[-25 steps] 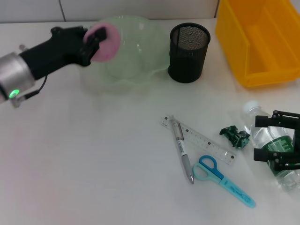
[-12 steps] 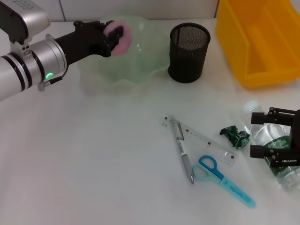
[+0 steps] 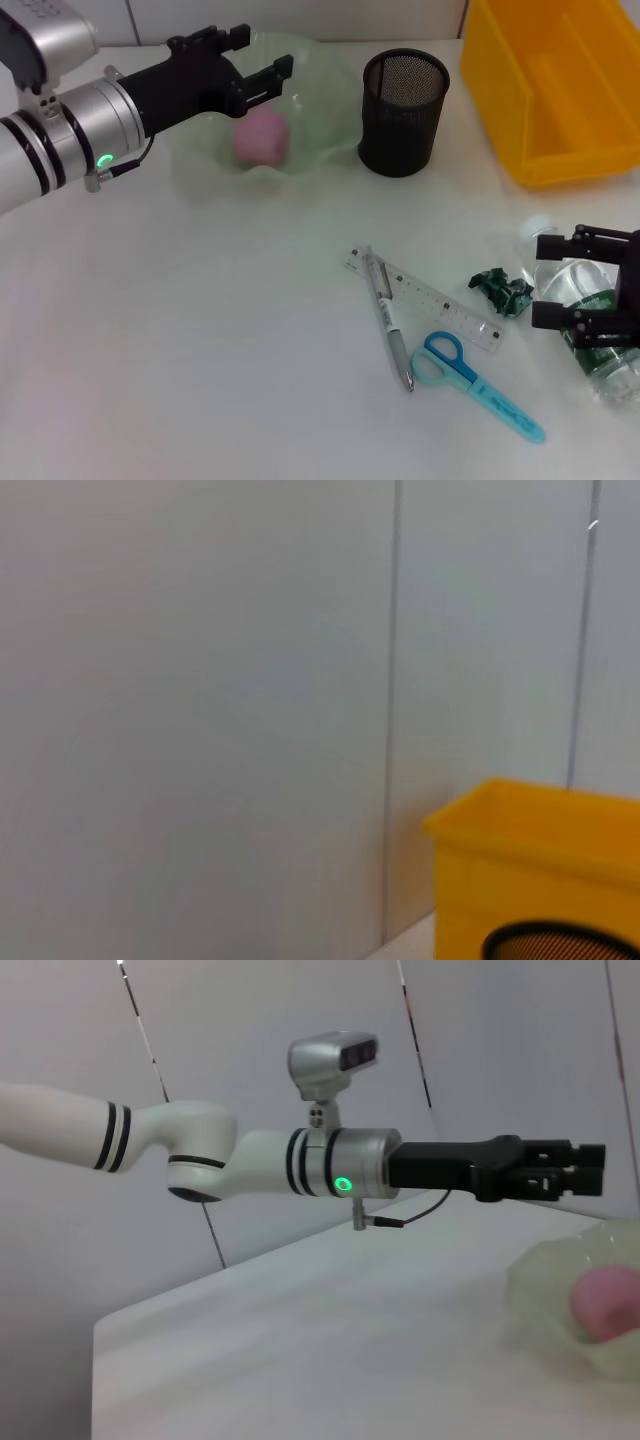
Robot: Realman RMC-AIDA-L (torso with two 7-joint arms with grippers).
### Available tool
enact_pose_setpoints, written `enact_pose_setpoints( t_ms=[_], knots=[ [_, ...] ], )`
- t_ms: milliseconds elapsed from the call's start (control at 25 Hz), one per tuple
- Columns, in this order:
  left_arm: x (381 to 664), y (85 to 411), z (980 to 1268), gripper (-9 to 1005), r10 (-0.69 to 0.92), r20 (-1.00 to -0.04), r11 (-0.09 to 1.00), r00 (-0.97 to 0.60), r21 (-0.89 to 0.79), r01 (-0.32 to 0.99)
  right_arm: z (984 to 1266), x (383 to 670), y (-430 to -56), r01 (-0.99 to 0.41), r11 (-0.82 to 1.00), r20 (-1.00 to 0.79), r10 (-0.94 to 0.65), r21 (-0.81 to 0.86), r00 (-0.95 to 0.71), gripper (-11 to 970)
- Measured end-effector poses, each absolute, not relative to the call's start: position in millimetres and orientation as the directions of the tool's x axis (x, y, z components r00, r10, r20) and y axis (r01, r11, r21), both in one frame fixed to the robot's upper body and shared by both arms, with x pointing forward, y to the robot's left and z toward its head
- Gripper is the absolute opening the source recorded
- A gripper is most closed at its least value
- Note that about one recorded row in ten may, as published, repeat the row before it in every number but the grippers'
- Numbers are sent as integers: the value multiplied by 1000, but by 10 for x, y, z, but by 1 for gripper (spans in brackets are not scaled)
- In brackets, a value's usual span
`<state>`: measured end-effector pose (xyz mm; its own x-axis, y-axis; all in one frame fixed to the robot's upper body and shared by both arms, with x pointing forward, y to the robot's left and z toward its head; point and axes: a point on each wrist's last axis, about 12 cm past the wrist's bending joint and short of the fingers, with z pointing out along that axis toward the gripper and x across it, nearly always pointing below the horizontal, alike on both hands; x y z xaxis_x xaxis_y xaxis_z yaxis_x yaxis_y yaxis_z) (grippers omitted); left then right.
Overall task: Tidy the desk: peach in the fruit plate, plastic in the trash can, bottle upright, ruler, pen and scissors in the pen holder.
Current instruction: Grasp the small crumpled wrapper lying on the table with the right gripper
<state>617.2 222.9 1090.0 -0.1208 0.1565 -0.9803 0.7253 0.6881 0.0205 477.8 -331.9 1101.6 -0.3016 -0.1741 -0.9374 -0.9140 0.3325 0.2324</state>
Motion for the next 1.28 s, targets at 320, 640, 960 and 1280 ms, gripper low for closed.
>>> enact_pose_setpoints(
  t_ms=[320,640,960,1280],
  knots=[
    [5853,2365,10939,745,39,-997,596,-70,-33,803,11330,4928,-3476,-863,408,-928,-87,299,-362,838],
    [4951,2543,10707,802,43,-998,268,-38,-25,963,12202,5486,-3275,-803,497,-790,-321,329,-522,839],
    [4827,2567,10572,801,53,-995,297,-82,-62,953,12452,5868,-2246,-925,370,-441,-819,84,-368,838],
    [4825,2568,10537,801,52,-993,313,-107,-86,946,12247,5822,-1918,-994,87,-236,-969,-63,-70,839]
  ],
)
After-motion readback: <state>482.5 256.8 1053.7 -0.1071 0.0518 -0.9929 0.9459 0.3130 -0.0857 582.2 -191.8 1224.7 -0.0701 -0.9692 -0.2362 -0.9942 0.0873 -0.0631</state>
